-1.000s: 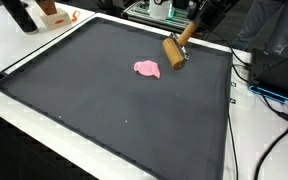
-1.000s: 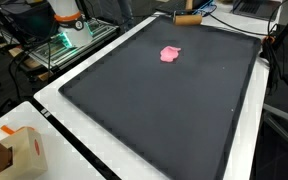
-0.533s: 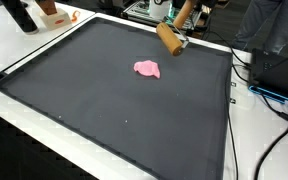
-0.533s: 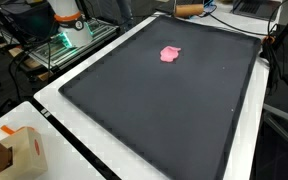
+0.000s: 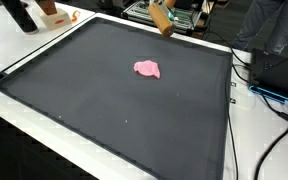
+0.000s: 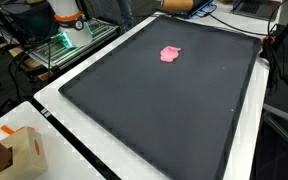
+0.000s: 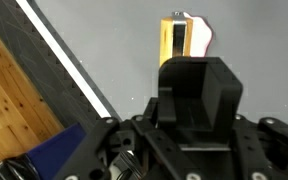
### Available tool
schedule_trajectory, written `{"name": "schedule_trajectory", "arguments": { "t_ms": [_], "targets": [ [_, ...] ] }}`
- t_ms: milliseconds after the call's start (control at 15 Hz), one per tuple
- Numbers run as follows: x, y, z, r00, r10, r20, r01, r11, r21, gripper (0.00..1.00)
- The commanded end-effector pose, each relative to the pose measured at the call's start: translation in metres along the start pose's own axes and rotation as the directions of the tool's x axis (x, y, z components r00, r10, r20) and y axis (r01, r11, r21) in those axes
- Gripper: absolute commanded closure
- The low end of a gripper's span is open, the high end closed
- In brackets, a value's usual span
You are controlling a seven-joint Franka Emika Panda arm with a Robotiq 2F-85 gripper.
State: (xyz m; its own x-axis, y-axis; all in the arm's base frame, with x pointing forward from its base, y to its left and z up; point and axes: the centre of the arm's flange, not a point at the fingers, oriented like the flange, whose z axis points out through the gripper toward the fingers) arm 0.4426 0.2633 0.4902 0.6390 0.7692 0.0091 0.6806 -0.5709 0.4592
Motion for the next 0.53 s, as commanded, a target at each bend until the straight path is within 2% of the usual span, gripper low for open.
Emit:
{"name": "schedule_trajectory", "arguments": {
  "t_ms": [0,267,333,467],
  "targets": [
    [-0.002,0.0,-0.001,1.0,-0.002,0.004,0.002,1.0,-0.002,0.51],
    [-0.004,-0.001,-0.001,1.0,-0.004,0.006,0.004,1.0,-0.003,0.51],
    [-0.004,-0.001,-0.001,1.0,-0.004,0.006,0.004,1.0,-0.003,0.76],
    [-0.006,-0.002,0.01,0.999,-0.035,-0.006,0.036,0.998,0.043,0.76]
  ]
}}
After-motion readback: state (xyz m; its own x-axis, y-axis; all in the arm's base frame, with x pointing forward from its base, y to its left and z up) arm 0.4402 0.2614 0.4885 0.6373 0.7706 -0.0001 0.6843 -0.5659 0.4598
